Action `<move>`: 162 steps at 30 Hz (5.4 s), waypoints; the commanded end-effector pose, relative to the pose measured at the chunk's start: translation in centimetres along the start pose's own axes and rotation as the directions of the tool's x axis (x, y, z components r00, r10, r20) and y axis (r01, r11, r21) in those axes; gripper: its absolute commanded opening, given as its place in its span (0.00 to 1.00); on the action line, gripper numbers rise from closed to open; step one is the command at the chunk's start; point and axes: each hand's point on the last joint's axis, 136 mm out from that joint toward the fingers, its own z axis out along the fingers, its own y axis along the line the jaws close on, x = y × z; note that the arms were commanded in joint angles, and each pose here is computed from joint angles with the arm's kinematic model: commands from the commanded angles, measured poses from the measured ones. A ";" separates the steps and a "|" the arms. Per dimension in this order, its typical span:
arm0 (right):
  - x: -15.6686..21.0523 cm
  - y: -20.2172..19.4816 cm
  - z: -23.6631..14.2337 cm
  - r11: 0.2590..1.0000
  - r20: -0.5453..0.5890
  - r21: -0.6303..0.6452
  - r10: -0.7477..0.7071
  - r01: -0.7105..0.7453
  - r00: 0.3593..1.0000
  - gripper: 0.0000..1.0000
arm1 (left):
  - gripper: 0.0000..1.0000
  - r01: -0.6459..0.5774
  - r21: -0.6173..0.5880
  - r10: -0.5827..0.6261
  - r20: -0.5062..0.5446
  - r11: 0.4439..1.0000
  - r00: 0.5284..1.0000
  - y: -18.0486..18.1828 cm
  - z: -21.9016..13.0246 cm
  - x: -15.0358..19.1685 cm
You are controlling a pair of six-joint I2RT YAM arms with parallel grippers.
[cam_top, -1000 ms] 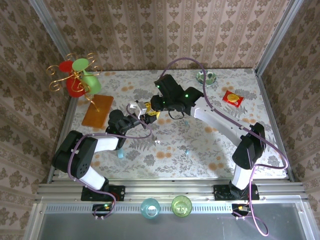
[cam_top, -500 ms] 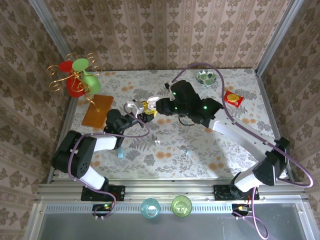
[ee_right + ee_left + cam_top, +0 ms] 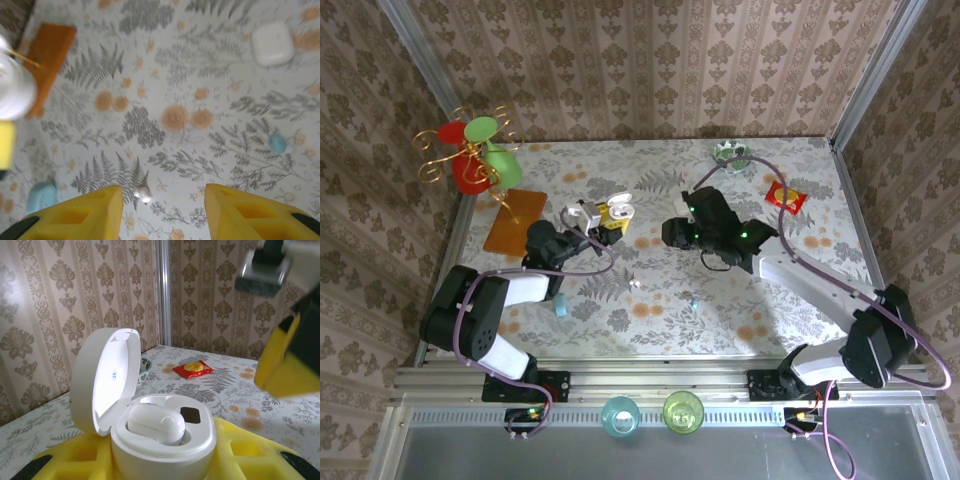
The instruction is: Insert the wireless bluetooth earbuds into the charging case
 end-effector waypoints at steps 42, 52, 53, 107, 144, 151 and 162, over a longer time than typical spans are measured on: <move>13.1 3.2 13.6 0.978 -0.427 -0.042 0.167 -0.205 0.889 0.44 | 0.28 0.003 -0.080 0.001 0.054 0.997 0.999 3.3 -2.9 -2.4; 11.3 3.4 15.1 0.981 -0.416 -0.063 0.141 -0.183 0.898 0.42 | 0.28 0.002 -0.096 0.004 0.056 0.995 0.998 3.5 -3.3 -2.6; 11.1 3.7 14.9 0.981 -0.415 -0.080 0.127 -0.175 0.901 0.42 | 0.28 0.003 -0.097 0.002 0.055 0.995 0.998 3.6 -3.3 -2.5; 10.6 1.5 15.7 0.997 -0.376 0.046 -0.036 0.058 0.926 0.46 | 0.28 -0.006 -0.135 0.014 0.056 0.991 0.998 4.4 -3.6 -2.6; 11.8 4.0 13.9 0.815 -0.432 0.295 -0.352 0.499 0.830 0.33 | 0.28 -0.014 -0.249 0.026 0.046 0.968 0.999 7.5 -5.4 -2.2; 12.5 3.5 14.3 0.787 -0.468 0.300 -0.372 0.540 0.802 0.30 | 0.28 -0.013 -0.251 0.025 0.045 0.968 0.999 7.6 -5.5 -2.2; 11.8 3.5 13.7 0.772 -0.478 0.294 -0.392 0.563 0.786 0.22 | 0.28 -0.006 -0.241 0.016 0.039 0.971 0.999 7.4 -5.5 -1.9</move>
